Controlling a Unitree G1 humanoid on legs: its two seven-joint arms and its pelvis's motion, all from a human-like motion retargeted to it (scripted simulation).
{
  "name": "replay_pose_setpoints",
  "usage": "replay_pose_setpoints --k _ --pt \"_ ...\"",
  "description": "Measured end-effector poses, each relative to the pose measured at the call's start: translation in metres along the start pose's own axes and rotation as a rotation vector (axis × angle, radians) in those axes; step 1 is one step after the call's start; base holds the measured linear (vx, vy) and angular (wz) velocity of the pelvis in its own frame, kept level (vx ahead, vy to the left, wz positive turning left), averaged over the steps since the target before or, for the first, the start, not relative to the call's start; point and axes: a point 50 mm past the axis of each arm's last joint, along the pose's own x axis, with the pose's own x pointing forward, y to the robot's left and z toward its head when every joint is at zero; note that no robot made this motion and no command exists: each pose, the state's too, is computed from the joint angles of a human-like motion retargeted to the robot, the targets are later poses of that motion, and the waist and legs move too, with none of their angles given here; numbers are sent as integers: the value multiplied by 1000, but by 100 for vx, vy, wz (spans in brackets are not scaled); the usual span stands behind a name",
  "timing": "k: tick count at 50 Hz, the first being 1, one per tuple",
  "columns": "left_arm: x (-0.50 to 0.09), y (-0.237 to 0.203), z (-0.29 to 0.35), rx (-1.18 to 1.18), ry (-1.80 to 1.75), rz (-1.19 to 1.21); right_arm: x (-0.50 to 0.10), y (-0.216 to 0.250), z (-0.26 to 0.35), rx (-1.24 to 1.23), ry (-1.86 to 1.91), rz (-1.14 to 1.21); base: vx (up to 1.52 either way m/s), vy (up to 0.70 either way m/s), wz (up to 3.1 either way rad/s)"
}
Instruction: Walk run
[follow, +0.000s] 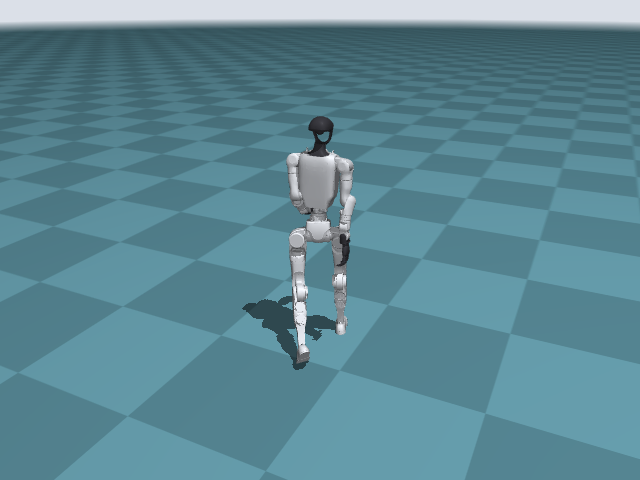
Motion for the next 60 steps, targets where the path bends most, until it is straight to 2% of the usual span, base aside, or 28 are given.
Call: replay_pose_setpoints --k 6,13,20,27,35,41,47,55,60 --pt "1 10 7 85 -3 -57 4 -30 67 -50 -149 -61 73 -41 -19" --pt "-3 22 16 119 -36 3 -9 -59 155 -92 -411 -135 73 -24 -76" --pt "-3 25 18 108 -48 14 -27 -76 196 -67 -622 -183 72 -16 -4" --pt "-7 30 16 95 -39 58 -11 -58 157 -93 -481 -144 83 -11 -27" --pt "-15 56 18 52 -42 190 5 -2 42 -231 -56 -25 99 -10 -1" --pt "7 48 36 84 -117 170 -2 13 -18 -186 133 137 73 14 104" --pt "17 36 50 115 -191 99 -12 21 -56 -54 203 167 69 14 177" --pt "19 48 63 204 -203 43 -14 34 -59 -63 221 244 72 -25 96" --pt "7 48 42 128 -147 115 -4 10 -26 -174 169 172 68 9 92"
